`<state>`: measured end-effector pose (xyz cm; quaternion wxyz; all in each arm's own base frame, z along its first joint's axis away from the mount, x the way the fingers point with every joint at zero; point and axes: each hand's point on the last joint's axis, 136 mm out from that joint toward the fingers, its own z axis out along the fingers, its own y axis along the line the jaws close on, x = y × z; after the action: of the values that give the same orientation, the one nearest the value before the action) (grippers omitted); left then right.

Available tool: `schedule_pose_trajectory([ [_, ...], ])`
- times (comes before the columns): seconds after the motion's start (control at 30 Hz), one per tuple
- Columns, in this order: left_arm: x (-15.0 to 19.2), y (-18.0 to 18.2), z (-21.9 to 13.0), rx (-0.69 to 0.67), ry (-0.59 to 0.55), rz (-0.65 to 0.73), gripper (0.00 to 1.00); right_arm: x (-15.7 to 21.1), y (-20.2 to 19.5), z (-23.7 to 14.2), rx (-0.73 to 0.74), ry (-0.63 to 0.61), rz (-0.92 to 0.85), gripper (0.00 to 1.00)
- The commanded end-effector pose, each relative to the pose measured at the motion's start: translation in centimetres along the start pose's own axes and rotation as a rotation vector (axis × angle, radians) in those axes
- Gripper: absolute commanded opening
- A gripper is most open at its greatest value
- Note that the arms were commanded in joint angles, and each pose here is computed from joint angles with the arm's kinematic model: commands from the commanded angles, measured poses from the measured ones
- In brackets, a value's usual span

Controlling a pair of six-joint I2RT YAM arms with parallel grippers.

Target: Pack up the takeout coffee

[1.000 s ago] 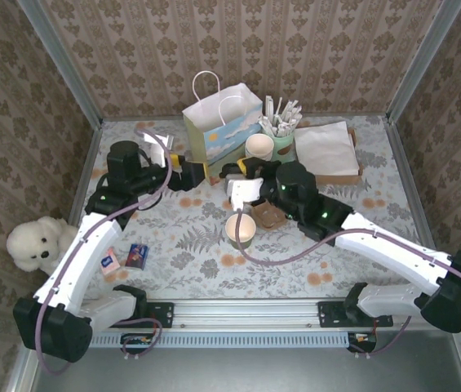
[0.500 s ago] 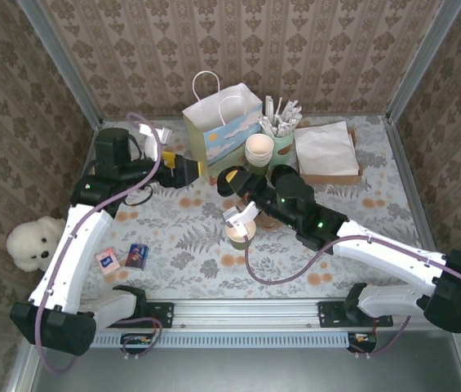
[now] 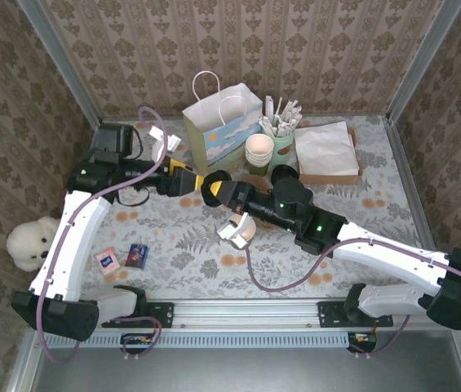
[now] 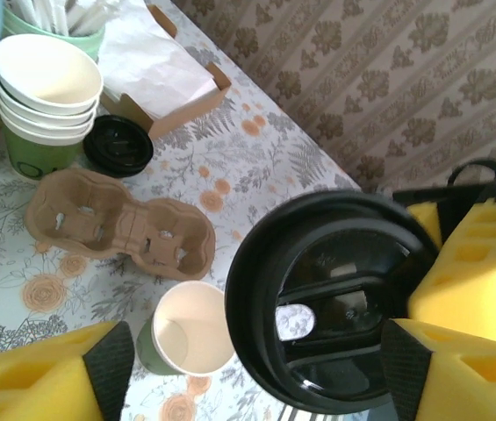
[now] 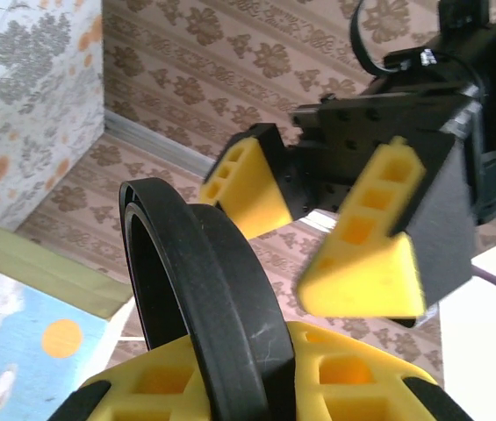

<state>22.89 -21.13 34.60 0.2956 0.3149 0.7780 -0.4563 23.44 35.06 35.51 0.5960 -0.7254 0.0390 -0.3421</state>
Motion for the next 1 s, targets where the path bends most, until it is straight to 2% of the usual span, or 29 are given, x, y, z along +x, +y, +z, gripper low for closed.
schedule_pose_trajectory([
  [0.0,0.8,-1.5,-0.4,0.062,0.043,0.011,0.70,0.2,-2.7,0.1,0.079,-0.010,-0.046,0.00],
  [0.37,0.9,-2.4,-0.2,0.124,0.052,-0.002,0.43,-0.8,-3.4,0.4,0.086,-0.052,-0.076,0.00],
  [0.67,1.3,-3.1,0.1,0.168,0.072,0.004,0.36,-1.3,-3.9,0.7,0.098,-0.081,-0.101,0.00],
  [0.97,1.7,-4.0,0.3,0.224,0.091,0.020,0.21,-1.7,-4.2,0.7,0.103,-0.102,-0.123,0.00],
])
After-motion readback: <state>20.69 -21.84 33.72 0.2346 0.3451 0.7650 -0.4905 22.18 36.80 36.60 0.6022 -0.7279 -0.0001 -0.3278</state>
